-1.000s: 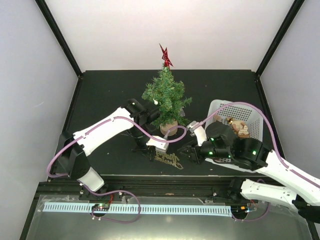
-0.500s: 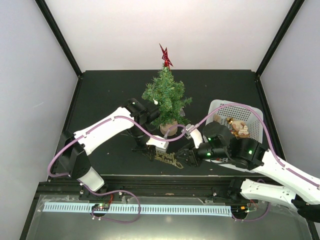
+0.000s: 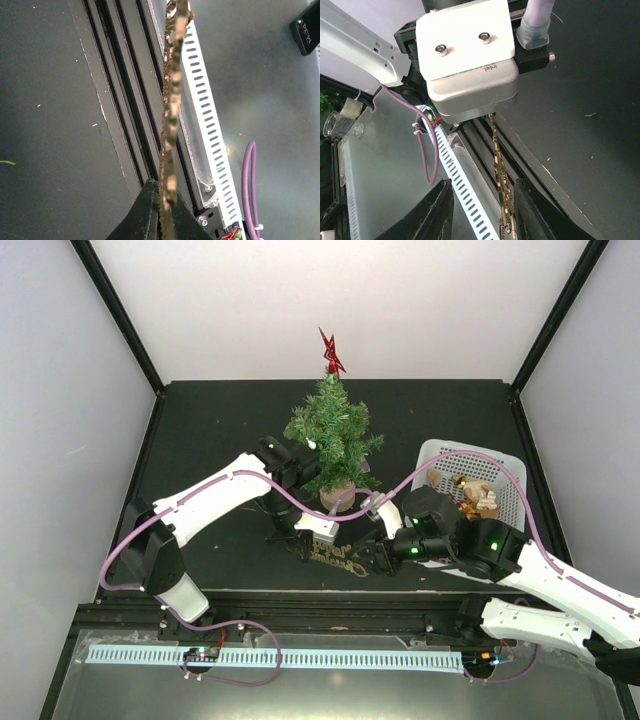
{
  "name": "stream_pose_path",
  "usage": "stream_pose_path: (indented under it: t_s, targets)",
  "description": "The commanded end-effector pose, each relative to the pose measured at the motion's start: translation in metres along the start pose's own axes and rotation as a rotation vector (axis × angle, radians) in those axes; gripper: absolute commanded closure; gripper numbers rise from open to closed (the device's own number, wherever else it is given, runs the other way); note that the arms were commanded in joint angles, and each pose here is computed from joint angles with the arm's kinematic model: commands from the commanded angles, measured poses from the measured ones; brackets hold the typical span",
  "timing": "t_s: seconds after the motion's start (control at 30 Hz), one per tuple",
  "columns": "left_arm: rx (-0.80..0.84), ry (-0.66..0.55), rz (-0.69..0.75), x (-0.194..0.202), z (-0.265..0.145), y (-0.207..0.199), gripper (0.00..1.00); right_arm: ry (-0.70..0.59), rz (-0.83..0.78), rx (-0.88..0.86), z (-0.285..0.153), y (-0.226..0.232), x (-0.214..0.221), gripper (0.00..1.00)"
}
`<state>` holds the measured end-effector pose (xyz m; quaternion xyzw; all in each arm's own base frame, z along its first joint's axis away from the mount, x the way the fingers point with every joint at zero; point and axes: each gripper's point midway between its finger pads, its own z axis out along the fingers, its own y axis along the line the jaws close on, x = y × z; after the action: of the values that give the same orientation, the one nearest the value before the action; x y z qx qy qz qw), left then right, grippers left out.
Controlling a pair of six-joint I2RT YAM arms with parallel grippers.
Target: Decorate the small christmas tree
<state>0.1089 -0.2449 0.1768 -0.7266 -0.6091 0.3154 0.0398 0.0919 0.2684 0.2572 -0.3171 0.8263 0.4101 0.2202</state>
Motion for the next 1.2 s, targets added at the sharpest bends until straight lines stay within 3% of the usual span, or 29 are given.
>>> stream_pose_path:
  t_s: [0.0, 0.17, 0.43, 0.73, 0.8, 0.97, 1.03, 1.1, 1.17]
  targets:
    - [0.001, -0.045, 0.008, -0.011, -0.009, -0.003, 0.98, -0.022, -0.004, -0.021, 0.001, 0.003, -0.001, 0.66]
    - [-0.005, -0.053, 0.012, -0.013, -0.011, -0.004, 0.99, -0.015, 0.008, -0.026, 0.005, 0.001, 0.003, 0.72]
    - [-0.006, -0.066, 0.012, -0.015, -0.013, -0.006, 0.99, -0.017, 0.008, -0.028, 0.008, 0.000, 0.002, 0.95]
    - [-0.016, -0.039, -0.010, -0.010, -0.012, -0.002, 0.98, -0.033, 0.009, -0.017, 0.006, -0.002, 0.000, 0.99]
    - [-0.021, -0.035, -0.010, -0.010, -0.012, -0.002, 0.85, -0.032, 0.011, -0.004, 0.006, -0.004, 0.002, 0.99]
    - [-0.036, -0.021, -0.023, -0.005, -0.014, 0.003, 0.30, -0.043, 0.015, 0.023, 0.002, -0.009, 0.003, 0.99]
    - [-0.040, -0.018, -0.026, -0.002, -0.014, 0.003, 0.23, -0.053, 0.015, 0.041, -0.001, -0.012, 0.003, 0.99]
    - [-0.049, -0.017, -0.028, 0.000, -0.015, 0.003, 0.06, -0.064, 0.017, 0.056, -0.005, -0.015, 0.004, 0.99]
    - [-0.058, -0.015, -0.035, 0.002, -0.017, 0.004, 0.01, -0.072, 0.016, 0.072, -0.008, -0.018, 0.006, 0.99]
